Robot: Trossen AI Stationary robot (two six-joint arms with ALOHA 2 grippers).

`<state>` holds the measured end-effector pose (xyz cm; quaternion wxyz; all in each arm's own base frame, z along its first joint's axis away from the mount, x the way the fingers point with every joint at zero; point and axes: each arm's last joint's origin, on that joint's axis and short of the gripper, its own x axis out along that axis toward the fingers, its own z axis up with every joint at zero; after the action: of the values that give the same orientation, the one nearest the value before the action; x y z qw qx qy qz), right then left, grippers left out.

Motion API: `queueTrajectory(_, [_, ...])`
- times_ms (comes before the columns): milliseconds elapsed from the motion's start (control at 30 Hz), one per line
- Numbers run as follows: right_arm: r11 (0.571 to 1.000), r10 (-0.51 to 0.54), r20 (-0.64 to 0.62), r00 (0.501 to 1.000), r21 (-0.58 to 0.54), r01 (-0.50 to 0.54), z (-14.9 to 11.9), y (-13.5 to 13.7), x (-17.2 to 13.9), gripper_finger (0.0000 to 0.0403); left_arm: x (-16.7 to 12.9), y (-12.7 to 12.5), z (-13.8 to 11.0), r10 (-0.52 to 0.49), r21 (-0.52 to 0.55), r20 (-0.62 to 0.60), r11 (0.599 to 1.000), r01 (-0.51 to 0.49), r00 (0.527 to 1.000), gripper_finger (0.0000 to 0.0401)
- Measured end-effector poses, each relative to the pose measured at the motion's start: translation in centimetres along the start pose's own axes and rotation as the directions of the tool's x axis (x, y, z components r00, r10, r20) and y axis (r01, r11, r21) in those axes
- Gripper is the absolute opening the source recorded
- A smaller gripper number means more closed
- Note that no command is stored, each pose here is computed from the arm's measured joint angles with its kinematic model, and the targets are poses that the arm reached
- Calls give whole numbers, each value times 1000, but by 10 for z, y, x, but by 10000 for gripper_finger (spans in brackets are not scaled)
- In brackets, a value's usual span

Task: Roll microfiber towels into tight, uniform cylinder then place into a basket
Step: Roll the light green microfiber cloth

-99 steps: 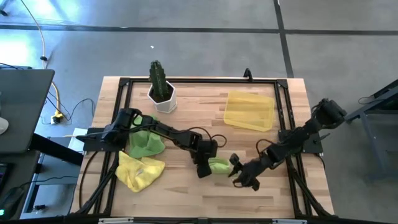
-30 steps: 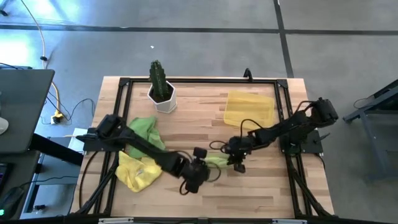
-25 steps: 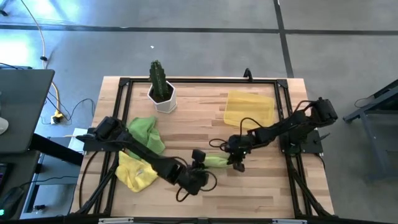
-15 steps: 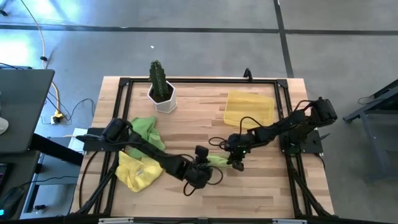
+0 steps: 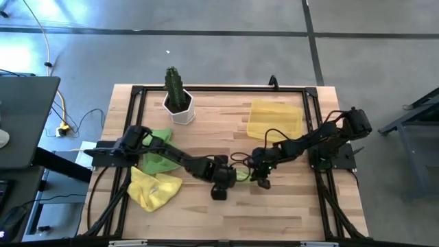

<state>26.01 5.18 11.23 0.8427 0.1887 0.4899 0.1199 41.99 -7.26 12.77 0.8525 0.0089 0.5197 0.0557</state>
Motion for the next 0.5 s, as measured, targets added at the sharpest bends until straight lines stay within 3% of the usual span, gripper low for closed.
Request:
queueTrajectory(167, [976, -16, 14, 1000, -217, 18, 1, 2, -6, 86, 5, 3, -1, -20, -79, -17, 997, 19, 1000, 131])
queueTrajectory(333, [932, 7, 65, 998, -363, 17, 4, 12, -24, 160, 7, 6, -1, -56, -163, -28, 985, 51, 998, 130])
queueTrajectory(433, [863, 38, 117, 992, -504, 26, 6, 27, -38, 179, 8, 11, 0, -93, -233, -38, 969, 82, 995, 130])
queueTrajectory(500, [785, 30, 162, 986, -615, 77, 5, 40, -44, 181, 9, 15, 0, -110, -274, -41, 957, 95, 993, 130])
